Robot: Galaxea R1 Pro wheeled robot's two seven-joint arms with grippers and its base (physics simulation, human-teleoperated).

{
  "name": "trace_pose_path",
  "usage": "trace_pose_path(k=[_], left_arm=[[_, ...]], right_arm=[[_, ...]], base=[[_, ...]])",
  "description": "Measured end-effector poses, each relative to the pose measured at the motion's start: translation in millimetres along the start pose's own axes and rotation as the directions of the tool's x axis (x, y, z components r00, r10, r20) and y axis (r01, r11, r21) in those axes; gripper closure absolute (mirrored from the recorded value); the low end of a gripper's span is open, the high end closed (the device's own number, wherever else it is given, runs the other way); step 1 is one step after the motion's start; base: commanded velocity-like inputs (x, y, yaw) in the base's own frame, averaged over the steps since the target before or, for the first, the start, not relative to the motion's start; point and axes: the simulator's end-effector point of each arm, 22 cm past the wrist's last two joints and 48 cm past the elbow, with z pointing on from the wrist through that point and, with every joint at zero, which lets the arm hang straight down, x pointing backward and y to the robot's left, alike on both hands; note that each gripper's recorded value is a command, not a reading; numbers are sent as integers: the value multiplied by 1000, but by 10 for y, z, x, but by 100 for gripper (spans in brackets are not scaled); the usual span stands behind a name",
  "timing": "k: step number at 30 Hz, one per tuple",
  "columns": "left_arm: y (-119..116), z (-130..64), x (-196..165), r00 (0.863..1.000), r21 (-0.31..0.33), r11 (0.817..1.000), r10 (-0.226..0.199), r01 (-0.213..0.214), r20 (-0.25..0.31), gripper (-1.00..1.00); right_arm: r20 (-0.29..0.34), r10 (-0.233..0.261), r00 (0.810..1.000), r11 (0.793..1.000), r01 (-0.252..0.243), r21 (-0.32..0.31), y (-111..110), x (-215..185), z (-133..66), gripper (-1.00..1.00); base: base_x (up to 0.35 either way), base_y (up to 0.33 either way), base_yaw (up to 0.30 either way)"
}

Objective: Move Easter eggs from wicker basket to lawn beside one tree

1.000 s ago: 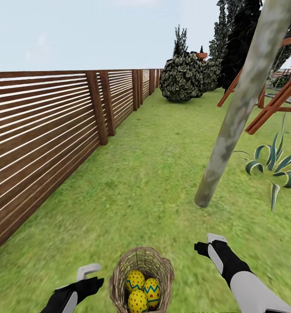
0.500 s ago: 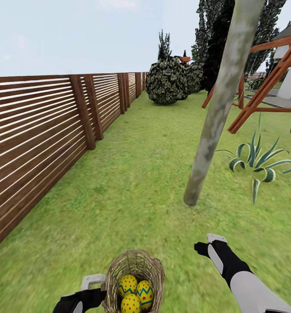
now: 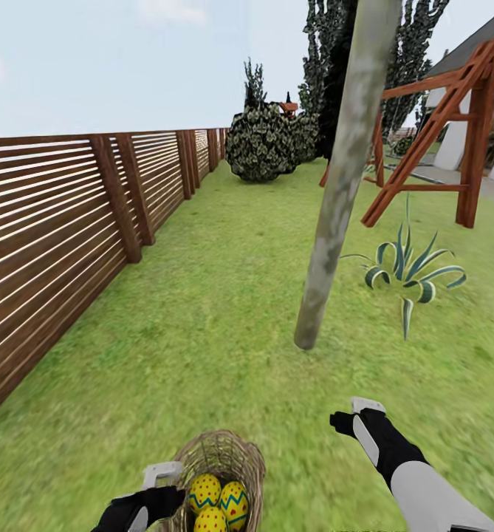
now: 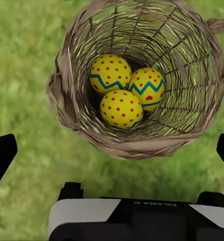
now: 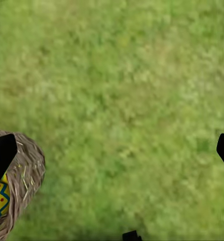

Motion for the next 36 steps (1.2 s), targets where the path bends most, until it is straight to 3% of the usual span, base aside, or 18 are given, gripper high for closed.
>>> trace_pose_path(k=[10, 14, 17, 22, 32, 36], left_arm=[[-389, -85, -194, 1000, 8, 1000, 11, -11, -6, -100], [-401, -4, -220, 998, -5, 1000, 15, -16, -54, -100], [-336, 85, -23, 992, -22, 1000, 11, -14, -126, -100], [-291, 116, 132, 986, -24, 1000, -3, -1, -164, -100], [-252, 115, 135, 987, -25, 1000, -5, 1, -162, -100], [-264, 120, 22, 993, -23, 1000, -6, 3, -120, -100]], right_arm=[[9, -2, 1000, 1000, 2, -3, 6, -42, -123, -100], [10, -4, 1000, 1000, 4, -3, 4, -48, -162, -100], [11, -6, 1000, 1000, 6, -3, 2, -50, -189, -100], [14, -7, 1000, 1000, 7, -7, 11, -57, -231, -100], [13, -9, 1000, 1000, 9, -12, 40, -51, -249, -100], [13, -9, 1000, 1000, 10, -15, 65, -44, -251, -100]], base=[[0, 0, -166], [0, 0, -75], [0, 0, -27], [0, 0, -9], [0, 0, -1], [21, 0, 0]])
